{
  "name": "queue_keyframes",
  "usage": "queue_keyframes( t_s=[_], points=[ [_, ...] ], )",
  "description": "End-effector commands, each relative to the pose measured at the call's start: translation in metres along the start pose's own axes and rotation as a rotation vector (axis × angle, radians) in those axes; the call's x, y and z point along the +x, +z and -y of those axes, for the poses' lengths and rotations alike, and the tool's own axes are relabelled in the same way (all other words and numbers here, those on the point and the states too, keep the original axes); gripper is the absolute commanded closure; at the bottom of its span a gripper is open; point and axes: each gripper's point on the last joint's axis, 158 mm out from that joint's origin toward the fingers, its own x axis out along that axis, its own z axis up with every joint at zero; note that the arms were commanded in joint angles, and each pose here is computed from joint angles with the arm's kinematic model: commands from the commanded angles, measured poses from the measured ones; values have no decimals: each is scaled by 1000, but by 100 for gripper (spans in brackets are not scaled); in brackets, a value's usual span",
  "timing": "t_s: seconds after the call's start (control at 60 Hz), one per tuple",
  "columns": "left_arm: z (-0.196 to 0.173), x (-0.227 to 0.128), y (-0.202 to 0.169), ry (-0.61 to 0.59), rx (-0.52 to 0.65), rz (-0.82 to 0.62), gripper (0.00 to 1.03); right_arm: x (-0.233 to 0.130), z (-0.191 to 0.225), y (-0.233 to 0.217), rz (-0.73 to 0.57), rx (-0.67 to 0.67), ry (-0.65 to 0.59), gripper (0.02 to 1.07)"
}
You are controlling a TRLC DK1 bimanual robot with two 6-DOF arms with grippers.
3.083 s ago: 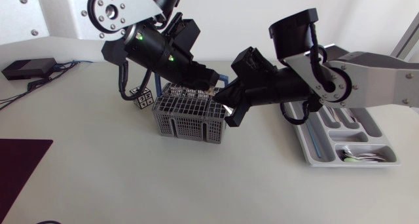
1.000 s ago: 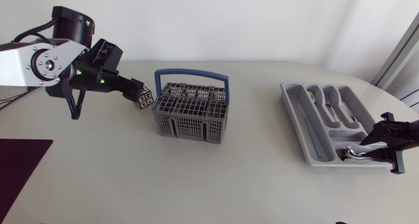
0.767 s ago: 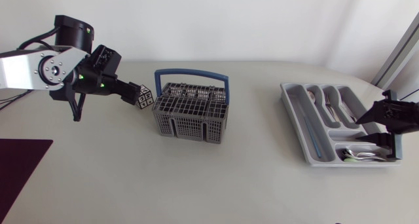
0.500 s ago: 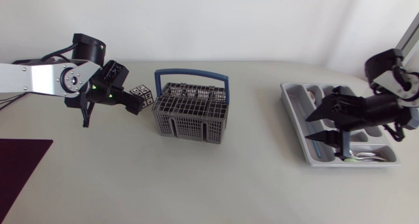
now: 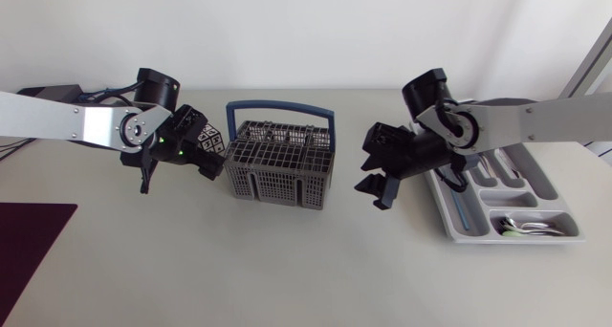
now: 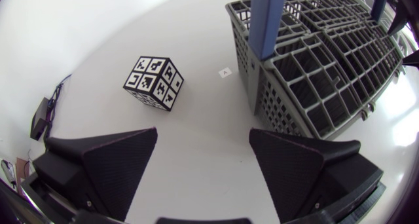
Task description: Transfer all utensils from the basket to the drawer tray.
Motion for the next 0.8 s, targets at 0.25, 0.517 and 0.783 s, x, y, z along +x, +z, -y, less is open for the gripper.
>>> queue_keyframes(
  t_s=[0.25,0.517,0.783],
  points=[
    [41,-16,16,-51,84,54,5,24,19,22,18,98,-4,41],
    [57,-24,15,-72,109,62,5,34,27,27,22,121,-7,41],
    [32,-22,17,-32,76,69,5,34,50,21,15,172,-40,41]
  ],
)
